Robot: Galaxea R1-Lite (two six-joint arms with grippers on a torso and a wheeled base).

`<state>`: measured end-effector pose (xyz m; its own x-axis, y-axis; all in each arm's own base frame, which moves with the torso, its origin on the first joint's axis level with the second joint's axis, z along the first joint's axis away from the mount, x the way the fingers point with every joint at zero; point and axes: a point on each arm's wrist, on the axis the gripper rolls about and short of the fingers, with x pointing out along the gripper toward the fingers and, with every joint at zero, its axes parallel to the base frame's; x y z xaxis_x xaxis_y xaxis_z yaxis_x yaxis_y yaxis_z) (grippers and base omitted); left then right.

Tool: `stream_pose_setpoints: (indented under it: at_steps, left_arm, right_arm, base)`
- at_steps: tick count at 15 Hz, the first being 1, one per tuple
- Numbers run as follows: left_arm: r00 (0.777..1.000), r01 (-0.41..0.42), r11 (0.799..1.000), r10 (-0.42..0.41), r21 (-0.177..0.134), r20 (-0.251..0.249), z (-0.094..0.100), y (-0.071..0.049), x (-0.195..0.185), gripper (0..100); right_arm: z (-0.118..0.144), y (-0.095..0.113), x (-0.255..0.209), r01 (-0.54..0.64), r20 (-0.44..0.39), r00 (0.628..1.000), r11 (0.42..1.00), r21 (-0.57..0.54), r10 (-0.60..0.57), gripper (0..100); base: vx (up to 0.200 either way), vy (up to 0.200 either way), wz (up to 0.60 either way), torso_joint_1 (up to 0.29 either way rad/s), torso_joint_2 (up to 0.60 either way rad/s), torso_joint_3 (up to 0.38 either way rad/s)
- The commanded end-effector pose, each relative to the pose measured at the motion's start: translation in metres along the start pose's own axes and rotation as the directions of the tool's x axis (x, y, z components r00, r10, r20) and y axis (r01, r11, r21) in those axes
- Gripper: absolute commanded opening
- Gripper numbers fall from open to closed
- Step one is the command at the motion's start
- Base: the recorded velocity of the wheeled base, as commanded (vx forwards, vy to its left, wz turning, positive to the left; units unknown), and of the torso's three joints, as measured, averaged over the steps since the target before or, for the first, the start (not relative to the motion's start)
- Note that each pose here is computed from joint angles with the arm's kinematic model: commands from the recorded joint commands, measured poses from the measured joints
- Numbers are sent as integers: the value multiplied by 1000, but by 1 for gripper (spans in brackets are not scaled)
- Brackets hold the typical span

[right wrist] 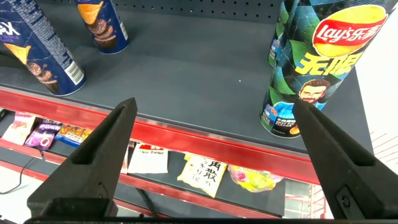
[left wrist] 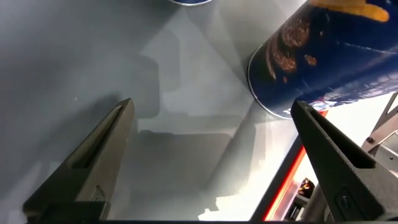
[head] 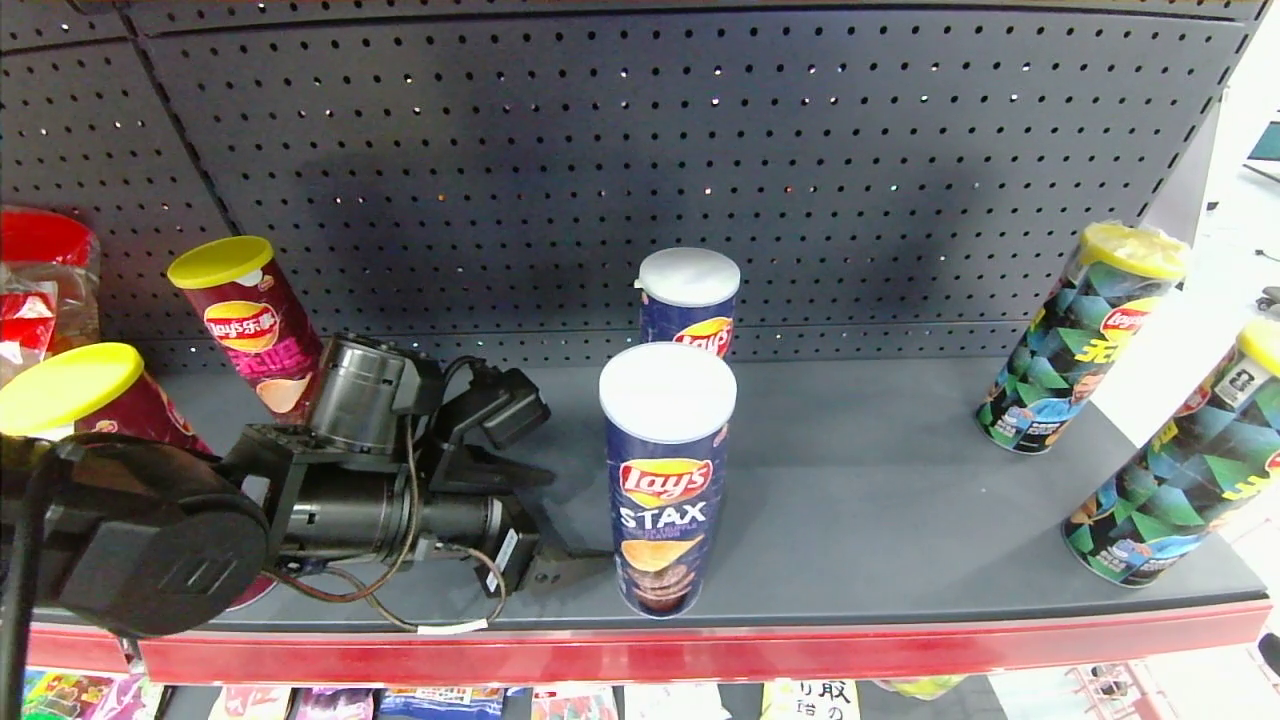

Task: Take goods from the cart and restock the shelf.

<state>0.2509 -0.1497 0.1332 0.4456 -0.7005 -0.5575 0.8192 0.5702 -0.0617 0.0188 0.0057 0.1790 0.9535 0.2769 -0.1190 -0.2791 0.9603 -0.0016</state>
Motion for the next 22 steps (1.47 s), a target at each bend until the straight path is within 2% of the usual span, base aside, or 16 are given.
stream_pose_setpoints:
  at_steps: [1, 10, 14, 16, 18, 20, 21, 22]
  left_arm:
    - [1000, 7, 1000, -7, 1, -4, 1, -1, 4, 100]
    - [1000, 8, 1000, -8, 9, 9, 6, 0, 7, 100]
    - [996, -57, 998, 57, 4, 62, 5, -4, -31, 100]
    - [984, -119, 993, 117, 4, 134, -4, -16, -78, 100]
    - [960, -190, 982, 191, -25, 207, -18, -34, -120, 100]
    - [934, -260, 963, 270, -70, 233, -29, -50, -150, 100]
    - [917, -302, 946, 322, -120, 234, -39, -64, -171, 100]
    - [910, -320, 935, 348, -151, 225, -49, -76, -187, 100]
  right_arm:
    - [0, 0, 0, 0, -2, 1000, 1000, 0, 0, 100]
    - [-1, 0, 0, 1, 0, 1000, 1000, 0, -1, 100]
    - [-7, 0, 0, 3, -17, 1000, 1000, -1, -3, 100]
    - [-16, 0, -3, 4, -22, 1000, 1000, -3, -4, 100]
    - [-24, 0, -9, 22, -60, 998, 1000, -3, -22, 100]
    - [-31, 1, -19, 24, -89, 996, 1000, -5, -25, 100]
    - [-35, 2, -28, 47, -91, 995, 999, -7, -47, 100]
    - [-37, 2, -33, 93, -105, 990, 996, -6, -93, 100]
  base:
    - [0, 0, 0, 0, 0, 0]
    - [0, 0, 0, 0, 0, 0]
    - [0, 0, 0, 0, 0, 0]
    - [0, 0, 0, 0, 0, 0]
    - [0, 0, 0, 0, 0, 0]
    - [0, 0, 0, 0, 0, 0]
    - [0, 0, 0, 0, 0, 0]
    - [0, 0, 0, 0, 0, 0]
